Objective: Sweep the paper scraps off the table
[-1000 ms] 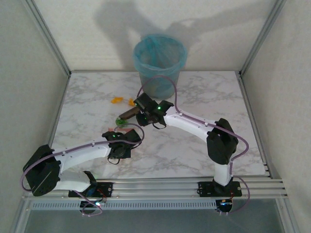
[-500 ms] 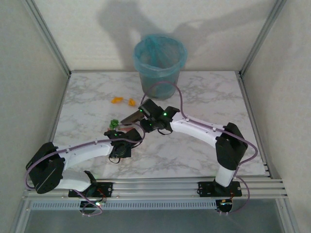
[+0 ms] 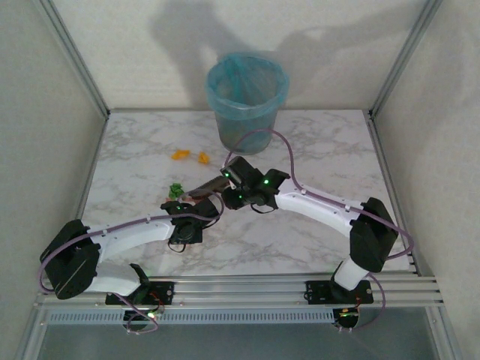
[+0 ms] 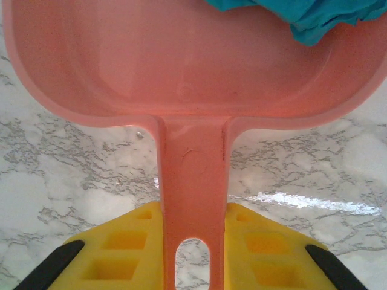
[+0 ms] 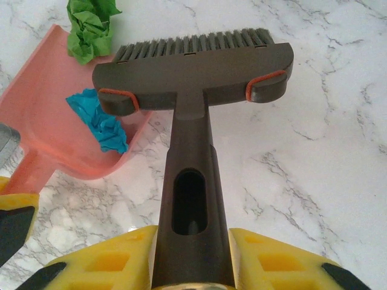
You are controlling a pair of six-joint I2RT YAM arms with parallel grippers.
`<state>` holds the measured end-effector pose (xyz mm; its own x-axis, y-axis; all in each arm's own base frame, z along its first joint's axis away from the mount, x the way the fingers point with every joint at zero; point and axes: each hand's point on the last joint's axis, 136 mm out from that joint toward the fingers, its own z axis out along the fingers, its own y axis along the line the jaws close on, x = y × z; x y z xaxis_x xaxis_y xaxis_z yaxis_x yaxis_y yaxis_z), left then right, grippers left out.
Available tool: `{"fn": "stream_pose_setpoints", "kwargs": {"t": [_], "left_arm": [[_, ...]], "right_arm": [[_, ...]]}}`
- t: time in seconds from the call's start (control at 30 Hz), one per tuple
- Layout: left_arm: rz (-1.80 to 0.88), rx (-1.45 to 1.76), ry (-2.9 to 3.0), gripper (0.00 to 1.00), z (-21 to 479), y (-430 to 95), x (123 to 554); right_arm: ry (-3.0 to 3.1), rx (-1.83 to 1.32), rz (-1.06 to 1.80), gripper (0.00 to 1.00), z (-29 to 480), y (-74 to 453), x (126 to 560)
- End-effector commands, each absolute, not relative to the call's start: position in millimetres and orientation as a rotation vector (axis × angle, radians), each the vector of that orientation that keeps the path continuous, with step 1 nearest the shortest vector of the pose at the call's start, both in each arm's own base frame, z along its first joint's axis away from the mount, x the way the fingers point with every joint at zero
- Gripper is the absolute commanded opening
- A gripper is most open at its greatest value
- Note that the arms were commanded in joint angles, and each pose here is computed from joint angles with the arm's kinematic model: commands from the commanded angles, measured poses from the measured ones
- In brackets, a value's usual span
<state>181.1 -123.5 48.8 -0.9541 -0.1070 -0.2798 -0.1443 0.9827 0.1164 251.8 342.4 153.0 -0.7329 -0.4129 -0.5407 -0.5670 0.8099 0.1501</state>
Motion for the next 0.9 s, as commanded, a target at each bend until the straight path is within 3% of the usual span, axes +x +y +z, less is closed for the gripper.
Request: {"fn": "stream_pose_setpoints", "kwargs": {"t": [0.0,0.43,0.87], "left_arm": [[0.237,-0.202,2.851,0.0,51,-116,181],[0.223,-0.197,2.85,0.0,51,-117,181],[0.22,-0.198,2.85,0.0,51,-117,181]], "right_arm": [[2.437,-0.627,0.445,0.0,183,344,267],[2.485,-0.61,0.467,0.0,166,392,296],[2.513,-0.779,0.559,0.0,144,408,272]]}}
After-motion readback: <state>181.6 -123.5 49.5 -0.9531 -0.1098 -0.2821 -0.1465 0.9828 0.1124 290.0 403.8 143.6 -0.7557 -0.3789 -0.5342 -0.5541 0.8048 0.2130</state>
